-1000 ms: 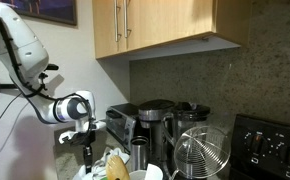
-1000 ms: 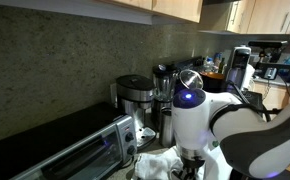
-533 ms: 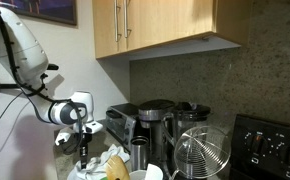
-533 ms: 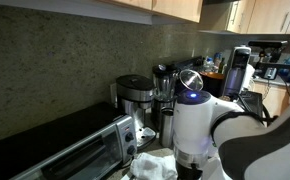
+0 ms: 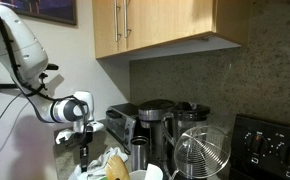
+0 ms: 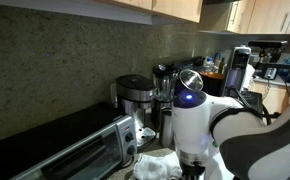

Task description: Use the white towel to wipe the white plate, then put the white plate on top of the microwave

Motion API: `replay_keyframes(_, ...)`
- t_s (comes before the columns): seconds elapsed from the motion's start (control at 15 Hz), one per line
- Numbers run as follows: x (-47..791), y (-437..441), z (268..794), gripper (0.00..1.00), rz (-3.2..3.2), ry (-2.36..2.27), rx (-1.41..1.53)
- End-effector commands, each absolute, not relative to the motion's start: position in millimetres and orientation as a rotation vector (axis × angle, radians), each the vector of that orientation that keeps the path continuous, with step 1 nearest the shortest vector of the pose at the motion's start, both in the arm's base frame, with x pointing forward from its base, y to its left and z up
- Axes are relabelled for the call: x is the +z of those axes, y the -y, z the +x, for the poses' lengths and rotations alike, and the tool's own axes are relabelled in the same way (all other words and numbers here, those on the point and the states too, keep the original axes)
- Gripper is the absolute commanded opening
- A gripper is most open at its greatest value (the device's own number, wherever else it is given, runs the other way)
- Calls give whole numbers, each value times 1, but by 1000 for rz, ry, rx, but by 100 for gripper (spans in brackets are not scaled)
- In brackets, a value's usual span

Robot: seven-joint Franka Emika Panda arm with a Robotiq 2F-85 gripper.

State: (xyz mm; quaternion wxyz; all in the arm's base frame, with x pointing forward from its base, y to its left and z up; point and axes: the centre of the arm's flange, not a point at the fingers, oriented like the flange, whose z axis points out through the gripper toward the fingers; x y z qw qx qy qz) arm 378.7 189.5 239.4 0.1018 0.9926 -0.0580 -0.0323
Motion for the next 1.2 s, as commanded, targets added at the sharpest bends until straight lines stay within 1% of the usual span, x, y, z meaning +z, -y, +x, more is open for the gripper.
replay_keyframes(0.0,266,-190,383,6,2920,206,79)
replay_keyframes(0.47,344,-223,388,6,3179,200,258)
replay_keyframes(0.73,380,-270,383,6,3387,31,339)
replay_keyframes(0.93,389,-315,367,6,3494,-190,313)
replay_keyframes(1.13,365,-348,351,6,3539,-391,256)
